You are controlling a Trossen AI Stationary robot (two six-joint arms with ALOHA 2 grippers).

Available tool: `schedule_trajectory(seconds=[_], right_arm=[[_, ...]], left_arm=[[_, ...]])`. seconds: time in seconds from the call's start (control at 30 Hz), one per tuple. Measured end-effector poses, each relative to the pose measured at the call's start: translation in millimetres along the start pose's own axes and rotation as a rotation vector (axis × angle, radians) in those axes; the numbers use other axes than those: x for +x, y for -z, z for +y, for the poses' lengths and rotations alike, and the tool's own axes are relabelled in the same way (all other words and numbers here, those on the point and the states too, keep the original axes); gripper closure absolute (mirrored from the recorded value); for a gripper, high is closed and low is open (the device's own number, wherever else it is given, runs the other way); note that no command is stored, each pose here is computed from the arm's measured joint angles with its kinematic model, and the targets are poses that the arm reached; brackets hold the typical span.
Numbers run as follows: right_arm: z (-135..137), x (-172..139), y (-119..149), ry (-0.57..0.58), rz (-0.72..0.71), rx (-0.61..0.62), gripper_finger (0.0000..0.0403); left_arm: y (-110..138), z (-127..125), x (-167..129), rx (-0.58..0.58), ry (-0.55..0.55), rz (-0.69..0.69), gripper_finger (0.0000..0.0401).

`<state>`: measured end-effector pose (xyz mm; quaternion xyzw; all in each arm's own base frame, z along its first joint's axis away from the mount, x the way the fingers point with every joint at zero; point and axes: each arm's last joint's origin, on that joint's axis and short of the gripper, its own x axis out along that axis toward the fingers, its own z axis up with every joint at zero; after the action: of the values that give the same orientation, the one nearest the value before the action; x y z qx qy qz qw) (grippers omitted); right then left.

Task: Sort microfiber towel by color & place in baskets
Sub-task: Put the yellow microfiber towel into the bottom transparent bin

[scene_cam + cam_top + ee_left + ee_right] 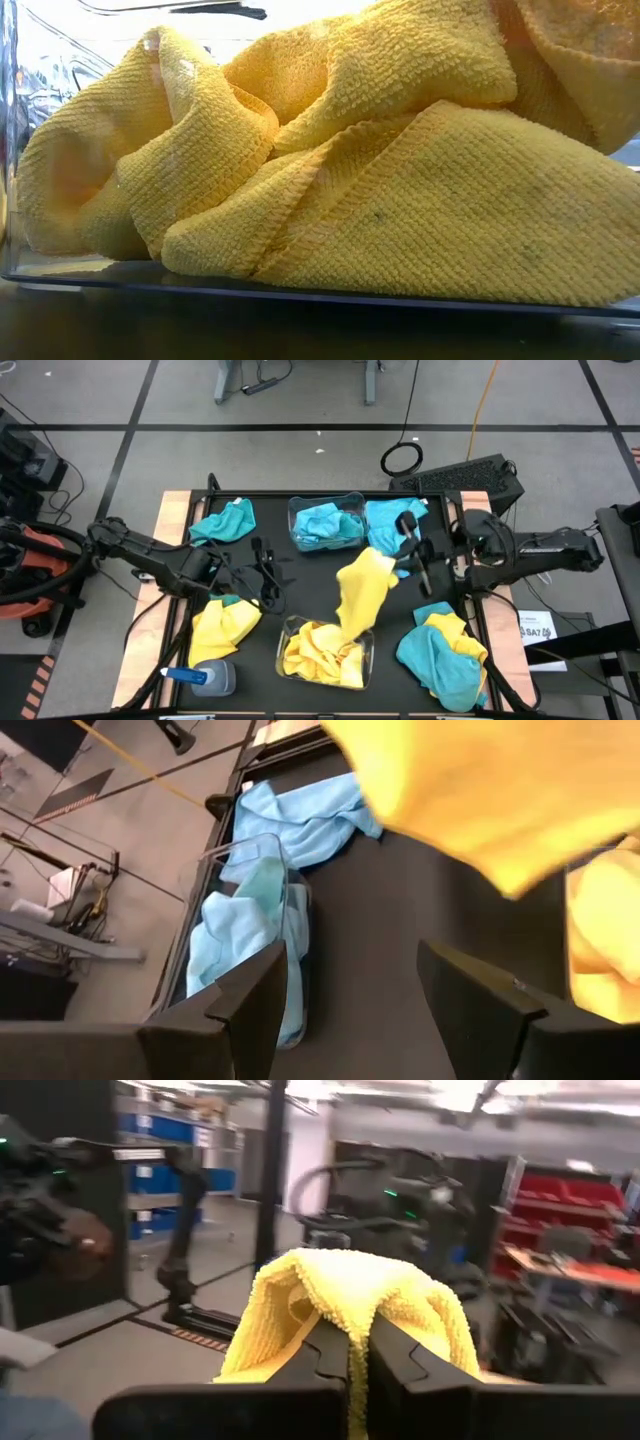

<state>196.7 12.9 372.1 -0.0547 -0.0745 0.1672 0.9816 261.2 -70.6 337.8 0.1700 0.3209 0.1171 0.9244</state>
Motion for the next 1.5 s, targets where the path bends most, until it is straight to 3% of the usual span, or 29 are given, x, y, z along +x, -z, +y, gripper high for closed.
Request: schedule_trajectory(seconds=[0.5, 0.73, 1.23, 1.5], right_arm=[[38.0, 40.7, 3.4, -0.236, -0.168, -0.087, 0.0402], [54.9, 57.6, 2.2, -0.348, -0.178, -0.094, 0.0402], [68.6, 107.3, 49.2, -0.408, 0.006, -0.041, 0.0402], [73.9, 116.6, 91.0, -0.38, 0.294, 0.051, 0.0402]], left_arm=[[0.5, 5.2, 3.3, -0.008, -0.012, 0.01, 0.017], [0.6, 5.2, 3.4, -0.009, -0.012, 0.01, 0.017], [0.7, 4.6, 3.3, -0.012, 0.0, 0.01, 0.017], [2.0, 4.1, 3.3, -0.004, 0.015, 0.022, 0.017]])
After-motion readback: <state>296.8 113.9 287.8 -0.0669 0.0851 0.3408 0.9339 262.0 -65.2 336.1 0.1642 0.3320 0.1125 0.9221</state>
